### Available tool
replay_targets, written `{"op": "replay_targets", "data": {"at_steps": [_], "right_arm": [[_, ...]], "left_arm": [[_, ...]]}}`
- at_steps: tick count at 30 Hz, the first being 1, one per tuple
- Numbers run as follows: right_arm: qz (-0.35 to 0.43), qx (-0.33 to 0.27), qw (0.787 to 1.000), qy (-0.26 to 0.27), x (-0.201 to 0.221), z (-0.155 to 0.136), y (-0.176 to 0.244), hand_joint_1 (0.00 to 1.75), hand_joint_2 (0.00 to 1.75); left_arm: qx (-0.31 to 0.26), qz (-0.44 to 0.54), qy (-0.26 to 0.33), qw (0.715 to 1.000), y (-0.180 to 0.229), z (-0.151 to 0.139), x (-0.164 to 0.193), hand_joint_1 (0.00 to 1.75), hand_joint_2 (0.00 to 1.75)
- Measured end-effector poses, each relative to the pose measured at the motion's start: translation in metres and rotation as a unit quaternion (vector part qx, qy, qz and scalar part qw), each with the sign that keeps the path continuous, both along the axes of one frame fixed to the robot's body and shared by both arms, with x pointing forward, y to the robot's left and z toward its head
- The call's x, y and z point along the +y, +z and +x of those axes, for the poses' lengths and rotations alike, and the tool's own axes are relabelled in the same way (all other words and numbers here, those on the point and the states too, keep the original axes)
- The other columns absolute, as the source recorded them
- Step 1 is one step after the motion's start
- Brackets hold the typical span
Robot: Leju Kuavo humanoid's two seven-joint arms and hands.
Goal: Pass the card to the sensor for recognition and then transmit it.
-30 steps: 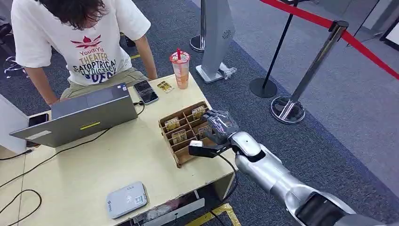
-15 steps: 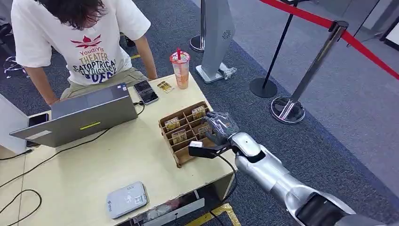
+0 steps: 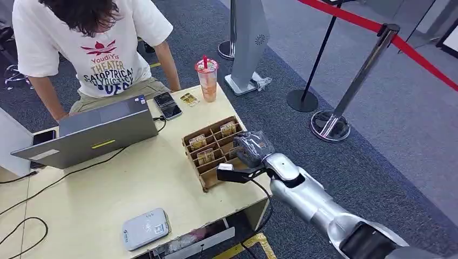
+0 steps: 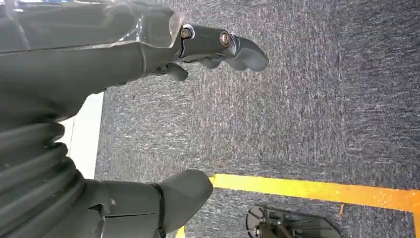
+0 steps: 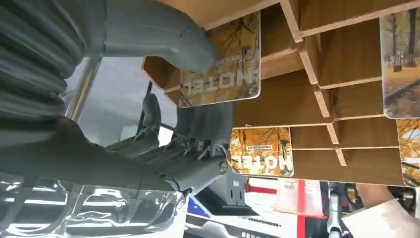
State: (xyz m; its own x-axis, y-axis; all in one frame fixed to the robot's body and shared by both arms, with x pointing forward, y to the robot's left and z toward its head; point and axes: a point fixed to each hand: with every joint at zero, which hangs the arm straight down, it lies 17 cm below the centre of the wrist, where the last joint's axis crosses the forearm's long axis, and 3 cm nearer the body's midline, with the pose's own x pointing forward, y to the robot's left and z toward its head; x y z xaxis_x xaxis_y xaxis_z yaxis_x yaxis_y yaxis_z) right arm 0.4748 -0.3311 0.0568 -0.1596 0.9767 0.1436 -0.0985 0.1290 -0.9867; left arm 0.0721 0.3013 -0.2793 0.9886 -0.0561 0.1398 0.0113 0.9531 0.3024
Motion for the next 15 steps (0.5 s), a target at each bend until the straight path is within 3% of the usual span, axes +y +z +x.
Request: {"op": "replay_targets", "data": {"at_steps": [7,15], "right_arm": [[0.001,0.002,1.0,0.002,0.0011,0.001,0.0009,1.48,1.75],[0.021,0.01,1.0,0.014,0.0034,0.0092,0.0049,1.48,1.75]], "left_arm": [[-0.001,0.0,0.0,1.0,0.0,0.0002,0.0002,0.0,1.75],[-0.001,-0.001,0.0,1.0,0.0,0.0003,0.0,0.0,1.75]]}}
